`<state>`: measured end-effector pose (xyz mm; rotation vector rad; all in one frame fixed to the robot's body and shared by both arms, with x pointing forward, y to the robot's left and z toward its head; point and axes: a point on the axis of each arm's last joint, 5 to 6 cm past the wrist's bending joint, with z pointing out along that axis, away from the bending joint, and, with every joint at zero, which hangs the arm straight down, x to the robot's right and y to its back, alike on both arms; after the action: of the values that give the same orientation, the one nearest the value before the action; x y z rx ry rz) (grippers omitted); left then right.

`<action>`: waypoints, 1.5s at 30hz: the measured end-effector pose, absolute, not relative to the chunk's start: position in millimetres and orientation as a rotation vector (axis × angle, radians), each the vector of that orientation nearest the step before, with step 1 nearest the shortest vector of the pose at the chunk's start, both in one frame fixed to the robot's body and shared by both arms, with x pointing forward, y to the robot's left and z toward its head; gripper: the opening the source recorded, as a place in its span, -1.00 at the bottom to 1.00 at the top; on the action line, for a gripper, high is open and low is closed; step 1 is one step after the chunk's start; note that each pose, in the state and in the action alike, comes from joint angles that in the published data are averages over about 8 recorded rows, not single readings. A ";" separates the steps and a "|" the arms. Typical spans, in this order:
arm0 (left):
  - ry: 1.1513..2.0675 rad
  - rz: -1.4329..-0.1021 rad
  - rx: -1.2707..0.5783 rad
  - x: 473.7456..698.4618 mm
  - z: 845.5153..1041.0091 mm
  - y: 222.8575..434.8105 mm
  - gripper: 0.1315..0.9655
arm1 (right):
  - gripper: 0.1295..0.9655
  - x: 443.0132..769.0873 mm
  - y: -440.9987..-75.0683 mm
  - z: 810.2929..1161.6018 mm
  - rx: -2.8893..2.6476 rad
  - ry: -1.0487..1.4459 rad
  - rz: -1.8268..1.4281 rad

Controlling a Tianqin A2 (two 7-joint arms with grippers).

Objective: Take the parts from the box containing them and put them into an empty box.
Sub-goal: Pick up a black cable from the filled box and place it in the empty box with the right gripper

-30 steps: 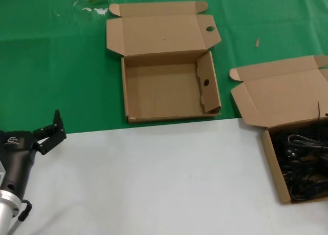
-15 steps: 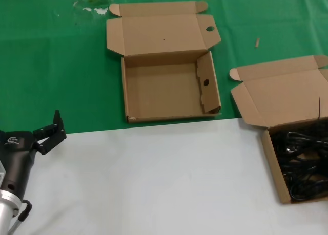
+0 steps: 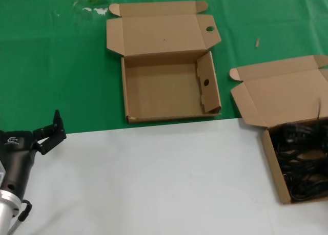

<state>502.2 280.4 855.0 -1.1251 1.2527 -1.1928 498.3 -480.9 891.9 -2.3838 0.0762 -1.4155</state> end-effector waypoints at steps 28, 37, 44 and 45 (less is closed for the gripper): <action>1.253 -1.193 -1.125 502.2 855.0 280.4 1.00 | -0.83 570.8 -291.4 905.3 -1.895 -0.280 -1.718; 1.253 -1.193 -1.125 502.2 855.0 280.4 1.00 | -0.83 616.2 -252.2 874.3 -1.893 -0.330 -1.690; 1.253 -1.193 -1.125 502.2 855.0 280.4 1.00 | -0.83 621.9 -247.5 869.8 -1.897 -0.328 -1.681; 1.253 -1.193 -1.125 502.2 855.0 280.4 1.00 | -0.82 622.0 -247.5 869.8 -1.897 -0.328 -1.681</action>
<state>502.2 280.4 855.0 -1.1251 1.2527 -1.1928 622.0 -247.5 869.8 -1.8969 -0.3283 -1.6809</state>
